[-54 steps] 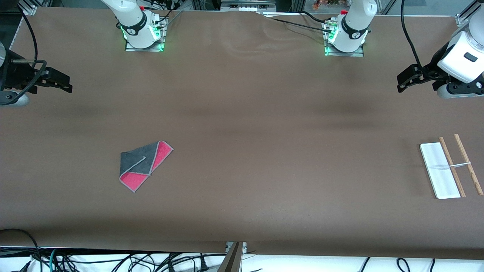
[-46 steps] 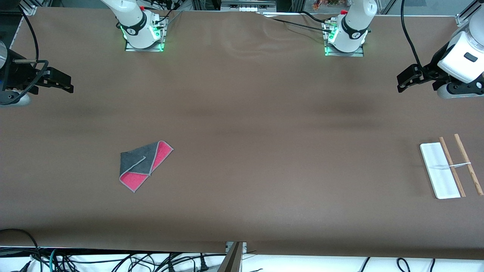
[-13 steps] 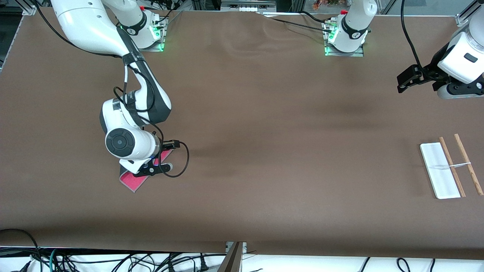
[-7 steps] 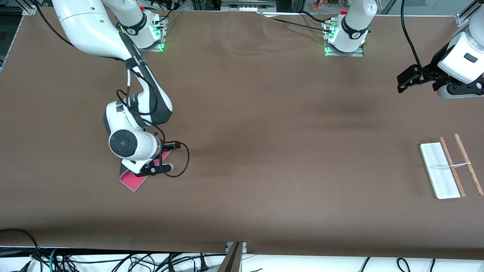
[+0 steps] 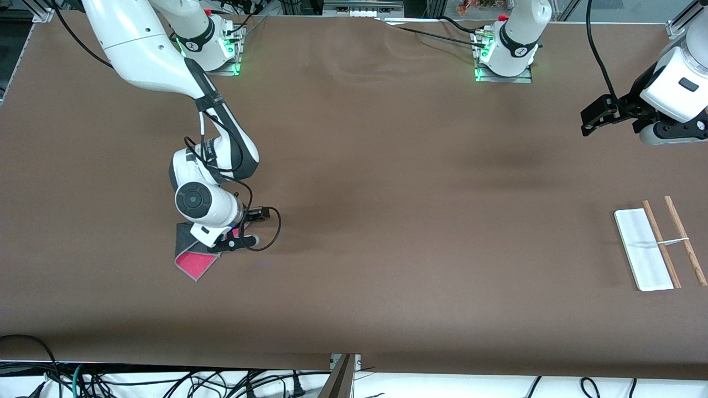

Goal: Pass towel and hang on rack
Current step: 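Close the right gripper on the towel corner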

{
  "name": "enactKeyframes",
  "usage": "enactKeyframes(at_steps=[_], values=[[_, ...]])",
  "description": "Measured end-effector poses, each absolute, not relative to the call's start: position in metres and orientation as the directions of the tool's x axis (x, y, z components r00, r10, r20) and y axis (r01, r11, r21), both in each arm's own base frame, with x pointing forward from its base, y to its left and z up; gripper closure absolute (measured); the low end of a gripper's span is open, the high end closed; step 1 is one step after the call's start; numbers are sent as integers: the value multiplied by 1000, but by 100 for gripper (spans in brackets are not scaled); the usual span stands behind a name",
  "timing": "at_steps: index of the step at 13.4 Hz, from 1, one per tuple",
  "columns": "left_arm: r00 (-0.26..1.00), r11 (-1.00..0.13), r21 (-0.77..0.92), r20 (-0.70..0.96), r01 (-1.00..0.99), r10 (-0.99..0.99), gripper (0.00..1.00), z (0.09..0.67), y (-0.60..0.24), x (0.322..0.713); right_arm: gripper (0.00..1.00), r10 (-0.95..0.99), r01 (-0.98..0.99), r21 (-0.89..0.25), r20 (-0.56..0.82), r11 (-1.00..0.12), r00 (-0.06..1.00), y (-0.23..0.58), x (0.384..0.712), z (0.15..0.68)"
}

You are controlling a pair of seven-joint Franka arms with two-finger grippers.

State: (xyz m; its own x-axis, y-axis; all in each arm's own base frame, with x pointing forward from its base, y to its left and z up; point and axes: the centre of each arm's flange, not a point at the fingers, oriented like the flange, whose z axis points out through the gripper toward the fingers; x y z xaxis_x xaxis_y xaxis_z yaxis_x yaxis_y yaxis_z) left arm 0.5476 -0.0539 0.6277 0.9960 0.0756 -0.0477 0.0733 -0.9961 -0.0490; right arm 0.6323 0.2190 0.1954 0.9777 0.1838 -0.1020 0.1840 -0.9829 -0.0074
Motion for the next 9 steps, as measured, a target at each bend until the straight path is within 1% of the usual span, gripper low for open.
enactKeyframes(at_steps=[5,6,7,8,9], values=[[996,-996,-49,-48,73,76,0,628,-54,548,1,185,184,-15,-60,-983,981,218,626,184],[996,-996,-49,-48,73,76,0,628,-54,548,4,184,184,-15,-56,-983,981,217,626,182],[996,-996,-49,-48,73,76,0,628,-54,548,11,184,183,-15,-52,-983,982,217,625,181],[996,-996,-49,-48,73,76,0,628,-54,548,11,183,182,-15,-50,-983,982,216,624,179],[996,-996,-49,-48,73,76,0,628,-54,548,17,182,181,-14,-50,-983,982,214,623,177]])
